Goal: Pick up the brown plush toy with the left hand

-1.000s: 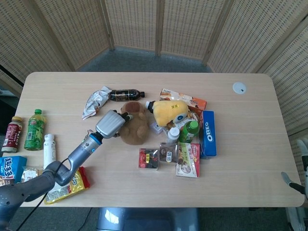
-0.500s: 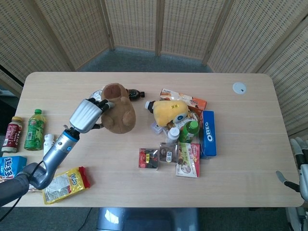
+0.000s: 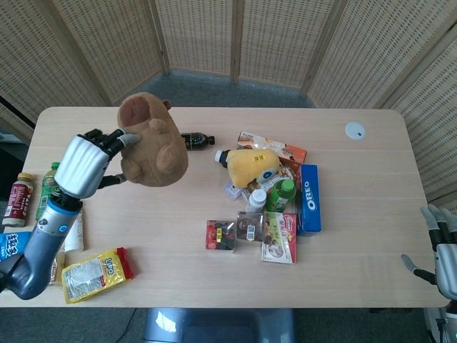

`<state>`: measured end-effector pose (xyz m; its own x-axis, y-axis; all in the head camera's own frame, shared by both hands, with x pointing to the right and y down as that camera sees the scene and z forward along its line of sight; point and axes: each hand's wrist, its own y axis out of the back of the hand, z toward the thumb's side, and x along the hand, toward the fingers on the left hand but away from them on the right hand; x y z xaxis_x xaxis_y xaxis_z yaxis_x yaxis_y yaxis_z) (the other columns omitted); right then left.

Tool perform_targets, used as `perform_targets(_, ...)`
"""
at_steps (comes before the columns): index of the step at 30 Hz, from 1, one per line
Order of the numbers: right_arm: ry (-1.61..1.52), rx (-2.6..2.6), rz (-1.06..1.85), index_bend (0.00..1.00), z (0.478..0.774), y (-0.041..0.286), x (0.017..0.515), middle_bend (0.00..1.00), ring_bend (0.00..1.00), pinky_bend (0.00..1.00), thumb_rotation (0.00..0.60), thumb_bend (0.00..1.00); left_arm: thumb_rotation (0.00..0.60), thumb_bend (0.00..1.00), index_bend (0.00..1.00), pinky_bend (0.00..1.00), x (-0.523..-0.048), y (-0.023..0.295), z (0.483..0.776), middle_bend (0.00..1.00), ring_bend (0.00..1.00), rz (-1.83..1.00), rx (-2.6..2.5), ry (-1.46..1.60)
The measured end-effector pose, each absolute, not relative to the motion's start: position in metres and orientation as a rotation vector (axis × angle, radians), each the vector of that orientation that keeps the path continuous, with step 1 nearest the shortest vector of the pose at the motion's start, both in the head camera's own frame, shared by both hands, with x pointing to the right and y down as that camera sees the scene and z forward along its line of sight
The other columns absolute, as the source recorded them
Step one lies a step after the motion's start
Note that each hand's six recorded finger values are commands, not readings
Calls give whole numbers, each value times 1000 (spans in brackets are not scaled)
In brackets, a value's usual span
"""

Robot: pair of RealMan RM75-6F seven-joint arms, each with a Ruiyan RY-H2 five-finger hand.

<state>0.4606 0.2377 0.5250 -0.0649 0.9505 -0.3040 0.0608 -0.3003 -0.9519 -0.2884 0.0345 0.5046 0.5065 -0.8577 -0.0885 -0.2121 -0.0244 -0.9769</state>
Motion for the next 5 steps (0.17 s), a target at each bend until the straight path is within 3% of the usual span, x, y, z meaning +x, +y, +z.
perform_targets(5, -1142, -1441, 1463, 0, 526, 238, 460, 0, 0, 0, 590, 201, 600, 161, 606, 648, -290, 34, 492, 577, 715, -662, -1530, 988)
